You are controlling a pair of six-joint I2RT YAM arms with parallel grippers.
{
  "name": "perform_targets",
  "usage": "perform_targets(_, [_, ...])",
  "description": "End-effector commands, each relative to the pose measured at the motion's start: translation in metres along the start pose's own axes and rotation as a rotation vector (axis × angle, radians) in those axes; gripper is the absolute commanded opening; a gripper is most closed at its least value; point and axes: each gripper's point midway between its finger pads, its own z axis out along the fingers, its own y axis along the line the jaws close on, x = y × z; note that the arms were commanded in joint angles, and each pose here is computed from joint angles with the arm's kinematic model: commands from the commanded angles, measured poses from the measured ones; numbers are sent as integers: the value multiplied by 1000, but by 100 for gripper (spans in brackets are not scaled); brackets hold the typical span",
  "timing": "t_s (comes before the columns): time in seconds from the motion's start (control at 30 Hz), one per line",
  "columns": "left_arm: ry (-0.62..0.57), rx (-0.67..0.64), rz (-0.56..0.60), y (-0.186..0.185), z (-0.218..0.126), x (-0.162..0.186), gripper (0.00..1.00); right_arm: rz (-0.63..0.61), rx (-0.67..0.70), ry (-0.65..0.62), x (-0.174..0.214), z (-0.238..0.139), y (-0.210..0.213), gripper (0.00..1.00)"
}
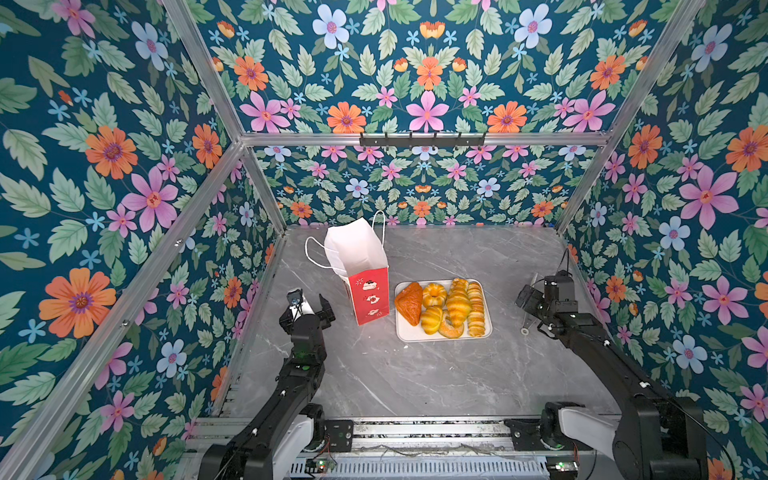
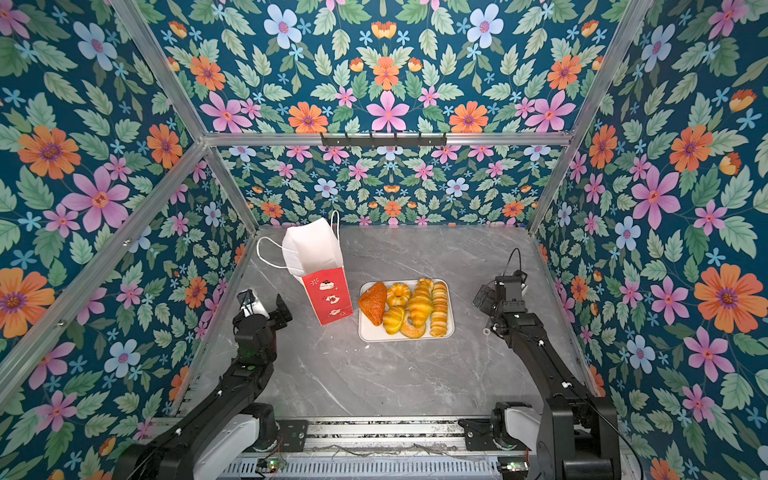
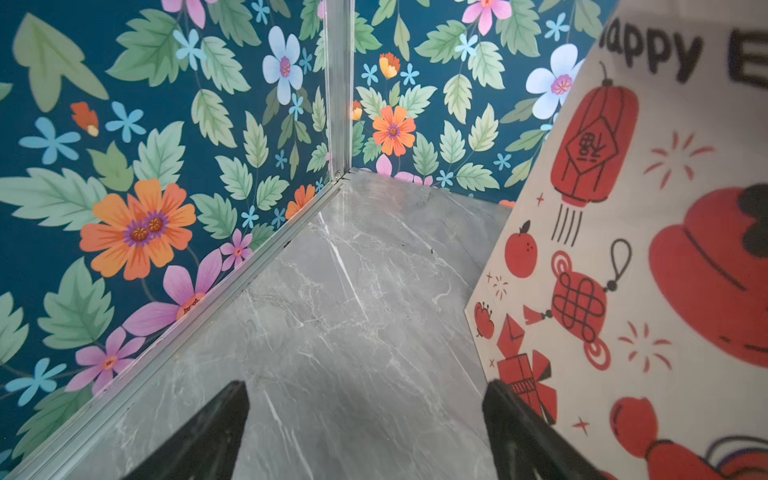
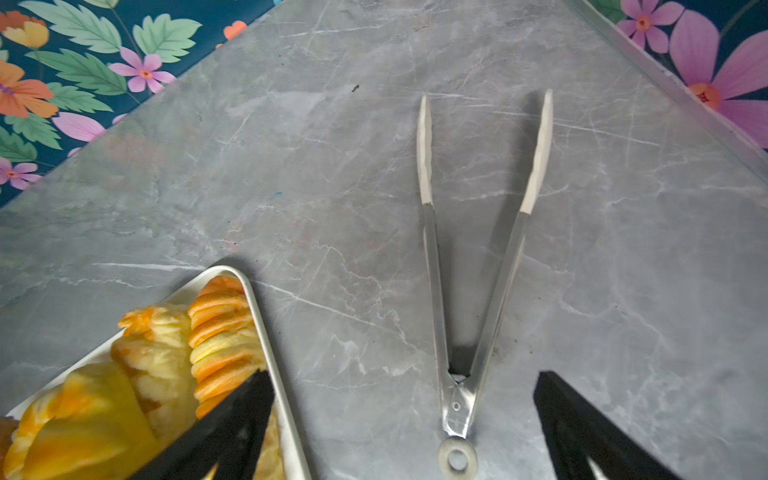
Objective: Take the fake bread out of the paper bag
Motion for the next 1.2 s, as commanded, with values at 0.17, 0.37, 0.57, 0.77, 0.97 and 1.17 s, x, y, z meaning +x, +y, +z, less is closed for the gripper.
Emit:
perform_targets(0.17, [-119,8,88,-12,27,-3,93,-88,-1,-71,-7,11,14,99])
perform_targets(0.37, [-71,43,108,-22,63,8,95,-111,-28,-155,-15,9,15,99])
perform_targets(0.57, [-41,95,101,-25,74,27,96,-159,-56,-342,-32,-10,13,99])
perform_targets(0.77, [-39,94,104,-24,73,28,100,-211,-44,-475,-34,-9,5,99])
perform_targets(0.97, [-52,92,104,-23,73,26,100,-311,-27,-486,-42,-3,12,99])
perform_targets(1.17, [-50,94,105,-24,73,26,100,-335,32,-457,-23,27,-2,98])
